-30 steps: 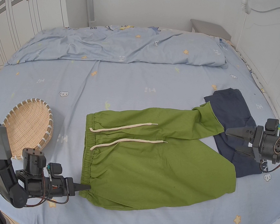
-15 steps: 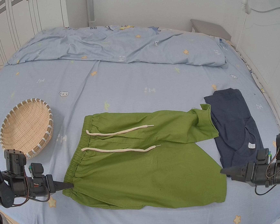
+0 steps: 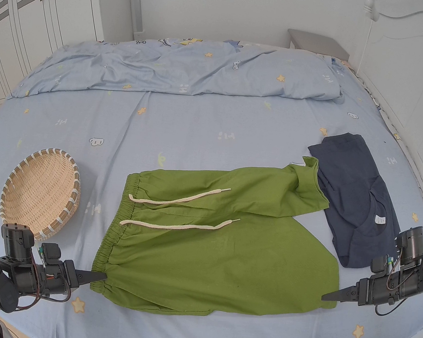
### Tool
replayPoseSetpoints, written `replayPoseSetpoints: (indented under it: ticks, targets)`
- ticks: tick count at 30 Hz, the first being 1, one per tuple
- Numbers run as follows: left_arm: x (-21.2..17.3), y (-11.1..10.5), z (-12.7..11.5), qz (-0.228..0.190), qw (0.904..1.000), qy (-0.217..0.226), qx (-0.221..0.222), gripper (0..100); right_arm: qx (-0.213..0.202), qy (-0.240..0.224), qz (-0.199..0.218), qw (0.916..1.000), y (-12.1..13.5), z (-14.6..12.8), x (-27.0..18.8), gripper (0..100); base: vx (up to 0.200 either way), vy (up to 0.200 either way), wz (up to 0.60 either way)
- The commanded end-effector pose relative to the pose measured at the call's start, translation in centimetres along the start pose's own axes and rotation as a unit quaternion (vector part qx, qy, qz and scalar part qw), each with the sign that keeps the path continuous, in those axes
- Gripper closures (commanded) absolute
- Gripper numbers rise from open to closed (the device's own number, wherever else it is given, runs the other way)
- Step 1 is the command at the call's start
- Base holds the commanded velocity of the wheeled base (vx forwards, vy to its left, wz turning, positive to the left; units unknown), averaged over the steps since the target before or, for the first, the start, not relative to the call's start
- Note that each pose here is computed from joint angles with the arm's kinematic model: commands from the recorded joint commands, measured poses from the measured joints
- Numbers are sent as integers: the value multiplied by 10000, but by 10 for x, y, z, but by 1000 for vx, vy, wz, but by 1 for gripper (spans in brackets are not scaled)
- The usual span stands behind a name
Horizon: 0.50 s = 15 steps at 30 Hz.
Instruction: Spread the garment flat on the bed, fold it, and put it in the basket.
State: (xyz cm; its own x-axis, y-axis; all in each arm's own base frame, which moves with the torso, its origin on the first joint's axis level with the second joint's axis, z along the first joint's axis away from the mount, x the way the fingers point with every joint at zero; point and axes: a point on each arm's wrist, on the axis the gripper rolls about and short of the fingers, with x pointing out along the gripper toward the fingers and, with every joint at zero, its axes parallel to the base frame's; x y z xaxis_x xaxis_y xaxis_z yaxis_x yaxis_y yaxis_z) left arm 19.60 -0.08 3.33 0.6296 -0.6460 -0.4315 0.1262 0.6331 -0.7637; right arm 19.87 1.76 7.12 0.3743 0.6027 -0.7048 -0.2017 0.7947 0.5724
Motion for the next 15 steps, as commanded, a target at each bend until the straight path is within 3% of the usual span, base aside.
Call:
replayPoseSetpoints:
  ticks: [1,5,10,15]
  targets:
    - [-2,0,-4,29,10000,41,-54,100,217,339,-27,9992,-10,-4,14,0,0,0,0]
    - [-3,0,-4,21,10000,27,-38,100,255,390,-9,9989,-12,-4,16,0,0,0,0]
    - [-3,-1,-4,21,10000,27,-38,100,303,424,492,9974,-13,-2,20,0,0,0,0]
    - [-3,0,-4,24,10000,32,-43,100,272,380,586,9972,-20,2,29,0,0,0,0]
